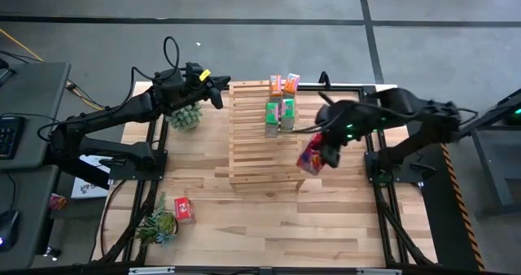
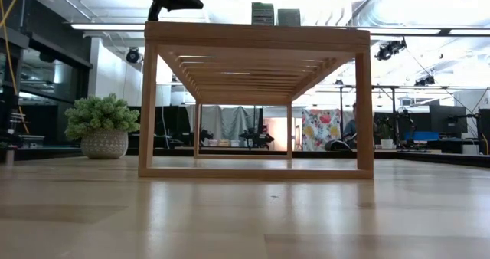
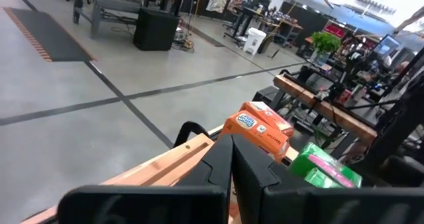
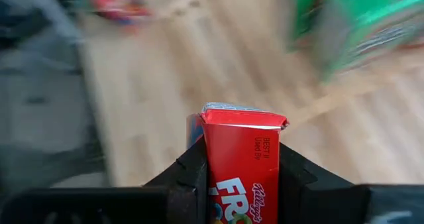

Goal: Stack cereal on shelf
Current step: Put the top red cereal box on the shelf

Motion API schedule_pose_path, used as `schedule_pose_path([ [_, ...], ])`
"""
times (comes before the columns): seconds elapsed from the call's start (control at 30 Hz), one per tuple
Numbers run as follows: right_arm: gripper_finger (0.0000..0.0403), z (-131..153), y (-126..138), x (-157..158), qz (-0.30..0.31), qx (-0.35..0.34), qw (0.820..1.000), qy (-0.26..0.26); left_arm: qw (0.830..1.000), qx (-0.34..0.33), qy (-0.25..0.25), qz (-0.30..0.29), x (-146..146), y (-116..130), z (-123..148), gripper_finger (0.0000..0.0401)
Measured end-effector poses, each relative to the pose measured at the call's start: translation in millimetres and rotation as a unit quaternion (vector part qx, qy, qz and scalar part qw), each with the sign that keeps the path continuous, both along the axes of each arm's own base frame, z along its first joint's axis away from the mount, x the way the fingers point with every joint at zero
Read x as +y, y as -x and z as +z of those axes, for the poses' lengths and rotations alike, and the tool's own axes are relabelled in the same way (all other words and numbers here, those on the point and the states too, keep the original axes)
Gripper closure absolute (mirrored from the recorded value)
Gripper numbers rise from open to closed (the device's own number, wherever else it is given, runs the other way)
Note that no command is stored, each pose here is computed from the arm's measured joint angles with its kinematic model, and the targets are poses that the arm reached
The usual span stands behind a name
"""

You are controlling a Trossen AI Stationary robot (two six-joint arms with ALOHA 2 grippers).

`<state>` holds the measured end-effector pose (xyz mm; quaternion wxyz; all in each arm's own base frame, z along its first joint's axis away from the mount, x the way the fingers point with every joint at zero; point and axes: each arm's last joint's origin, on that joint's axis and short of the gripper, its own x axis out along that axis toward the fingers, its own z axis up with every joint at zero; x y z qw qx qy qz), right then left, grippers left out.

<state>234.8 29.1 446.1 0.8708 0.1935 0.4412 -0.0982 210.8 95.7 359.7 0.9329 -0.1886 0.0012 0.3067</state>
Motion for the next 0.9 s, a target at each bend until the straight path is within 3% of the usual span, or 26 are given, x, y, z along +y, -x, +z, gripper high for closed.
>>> schedule_pose_path([
  [0.17,0.0311,7,-30,2,-0.109,0.043,0.99,0.073,1.0,0.016,-0.022,-0.003,0,0,0,0.0401],
  [0.47,0.0311,0,-75,9,-0.212,0.027,0.977,0.012,0.999,0.019,-0.026,-0.018,-1,-1,0,0.0401],
  [0.9,0.0311,-42,-93,-5,-0.321,0.09,0.943,-0.02,0.999,0.016,-0.023,-0.044,-2,-1,0,0.0401],
])
